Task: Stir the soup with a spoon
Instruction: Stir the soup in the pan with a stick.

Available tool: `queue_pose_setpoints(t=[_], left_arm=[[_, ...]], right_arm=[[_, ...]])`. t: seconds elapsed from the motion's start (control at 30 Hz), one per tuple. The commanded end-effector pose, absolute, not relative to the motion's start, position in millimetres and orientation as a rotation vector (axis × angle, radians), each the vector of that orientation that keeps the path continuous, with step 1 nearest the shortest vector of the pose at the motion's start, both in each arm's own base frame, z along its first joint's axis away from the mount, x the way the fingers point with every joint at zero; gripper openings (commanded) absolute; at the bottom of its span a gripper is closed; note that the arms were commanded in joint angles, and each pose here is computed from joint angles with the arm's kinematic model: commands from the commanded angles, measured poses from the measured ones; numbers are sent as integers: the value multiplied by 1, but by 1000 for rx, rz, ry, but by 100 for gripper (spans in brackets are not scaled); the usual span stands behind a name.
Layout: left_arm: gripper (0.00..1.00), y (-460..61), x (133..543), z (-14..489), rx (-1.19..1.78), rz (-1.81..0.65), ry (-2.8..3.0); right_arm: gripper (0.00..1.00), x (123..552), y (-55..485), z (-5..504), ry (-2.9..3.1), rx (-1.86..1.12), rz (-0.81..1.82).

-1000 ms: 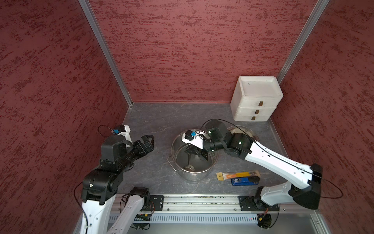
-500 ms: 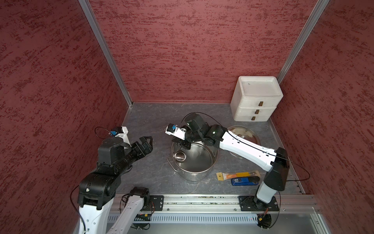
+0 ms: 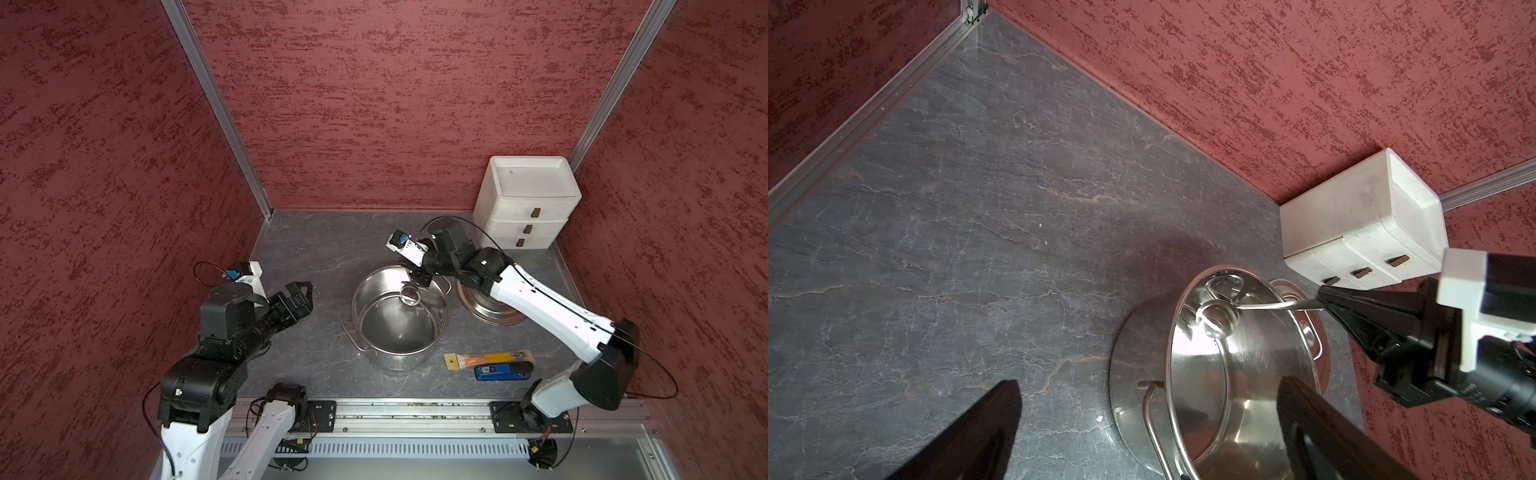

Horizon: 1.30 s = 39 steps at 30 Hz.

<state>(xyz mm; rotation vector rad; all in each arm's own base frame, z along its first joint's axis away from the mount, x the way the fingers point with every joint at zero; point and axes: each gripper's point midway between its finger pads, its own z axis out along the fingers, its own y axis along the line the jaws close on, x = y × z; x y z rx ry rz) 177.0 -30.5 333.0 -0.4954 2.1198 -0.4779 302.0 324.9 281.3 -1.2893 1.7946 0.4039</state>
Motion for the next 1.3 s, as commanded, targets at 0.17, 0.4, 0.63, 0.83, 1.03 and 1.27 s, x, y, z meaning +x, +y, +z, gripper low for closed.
queue_pose_setpoints(t=[0.17, 0.4, 0.63, 0.83, 1.03, 1.27], left_arm=[[100, -33, 186, 334, -466, -480, 2112], [100, -35, 192, 336, -449, -478, 2118], [100, -34, 191, 333, -456, -475, 2118], [100, -33, 187, 331, -464, -475, 2116], [100, -29, 181, 332, -472, -459, 2110], [100, -30, 182, 336, -468, -465, 2107]], right_arm=[[0, 242, 279, 277, 1846, -1292, 488], [0, 190, 283, 288, 1800, -1305, 675], [0, 158, 316, 296, 1738, -1376, 792], [0, 149, 363, 303, 1661, -1459, 877], [0, 173, 398, 303, 1611, -1469, 824], [0, 233, 425, 288, 1598, -1451, 663]])
